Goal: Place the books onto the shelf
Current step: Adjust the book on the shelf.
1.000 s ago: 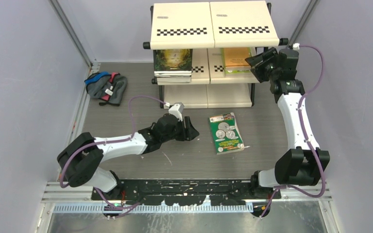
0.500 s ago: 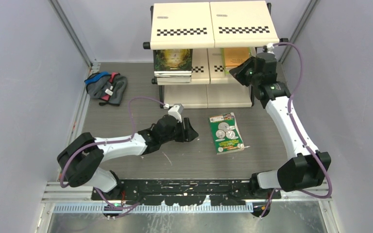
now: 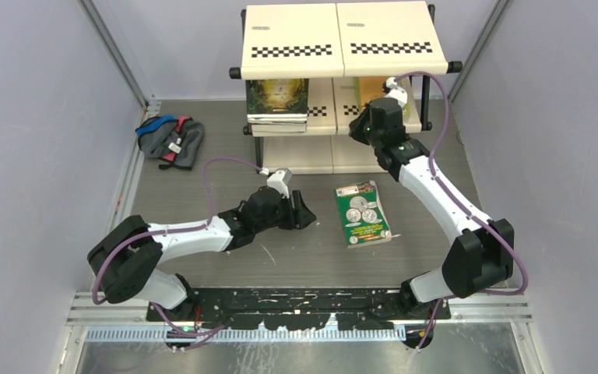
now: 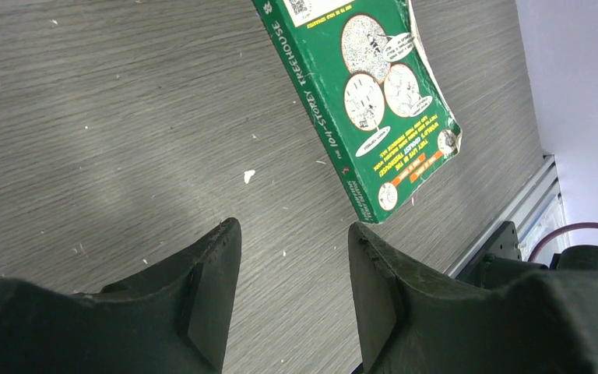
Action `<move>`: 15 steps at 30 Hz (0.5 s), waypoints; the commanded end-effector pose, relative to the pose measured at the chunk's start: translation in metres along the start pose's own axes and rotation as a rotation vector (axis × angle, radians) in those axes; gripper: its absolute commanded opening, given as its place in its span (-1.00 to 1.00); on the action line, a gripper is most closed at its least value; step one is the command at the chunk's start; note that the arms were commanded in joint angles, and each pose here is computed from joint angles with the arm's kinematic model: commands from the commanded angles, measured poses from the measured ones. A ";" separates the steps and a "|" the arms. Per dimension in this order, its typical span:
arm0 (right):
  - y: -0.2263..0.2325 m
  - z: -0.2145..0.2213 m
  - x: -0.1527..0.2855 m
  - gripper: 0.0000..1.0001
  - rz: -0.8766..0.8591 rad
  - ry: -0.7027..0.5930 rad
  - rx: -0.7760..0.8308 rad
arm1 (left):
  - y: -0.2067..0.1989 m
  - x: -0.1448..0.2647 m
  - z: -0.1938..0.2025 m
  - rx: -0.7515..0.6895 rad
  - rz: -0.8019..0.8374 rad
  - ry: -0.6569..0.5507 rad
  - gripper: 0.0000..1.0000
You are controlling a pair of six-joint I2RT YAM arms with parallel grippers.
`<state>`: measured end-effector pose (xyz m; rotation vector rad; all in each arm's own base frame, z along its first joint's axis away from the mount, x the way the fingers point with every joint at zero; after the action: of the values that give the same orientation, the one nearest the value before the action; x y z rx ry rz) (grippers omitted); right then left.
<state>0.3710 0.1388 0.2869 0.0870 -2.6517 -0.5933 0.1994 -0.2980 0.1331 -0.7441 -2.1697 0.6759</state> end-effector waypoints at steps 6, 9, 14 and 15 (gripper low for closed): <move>0.014 -0.028 -0.008 -0.98 -0.037 -0.314 0.129 | -0.008 0.001 -0.010 -0.009 0.045 -0.058 0.07; 0.014 -0.030 -0.002 -0.98 -0.037 -0.359 0.143 | -0.006 -0.002 -0.009 -0.007 0.039 -0.052 0.07; 0.010 -0.030 0.004 -0.98 -0.019 -0.431 0.174 | -0.006 -0.008 -0.007 -0.002 0.044 -0.042 0.07; 0.009 -0.030 0.004 -0.98 -0.022 -0.438 0.176 | -0.006 -0.008 -0.006 -0.002 0.042 -0.041 0.07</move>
<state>0.3842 0.1427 0.2709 0.0629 -2.9305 -0.3834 0.1998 -0.2986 0.1272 -0.7430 -2.1686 0.6738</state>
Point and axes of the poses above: each gripper's point midway between its finger pads, its own x axis back along the fingers, its own y axis along the line the jaws close on, z = x × y, the point moved 6 cm from there along x, back along the fingers, and after that the axes turned 5 degrees about x, right-handed, at the moved point
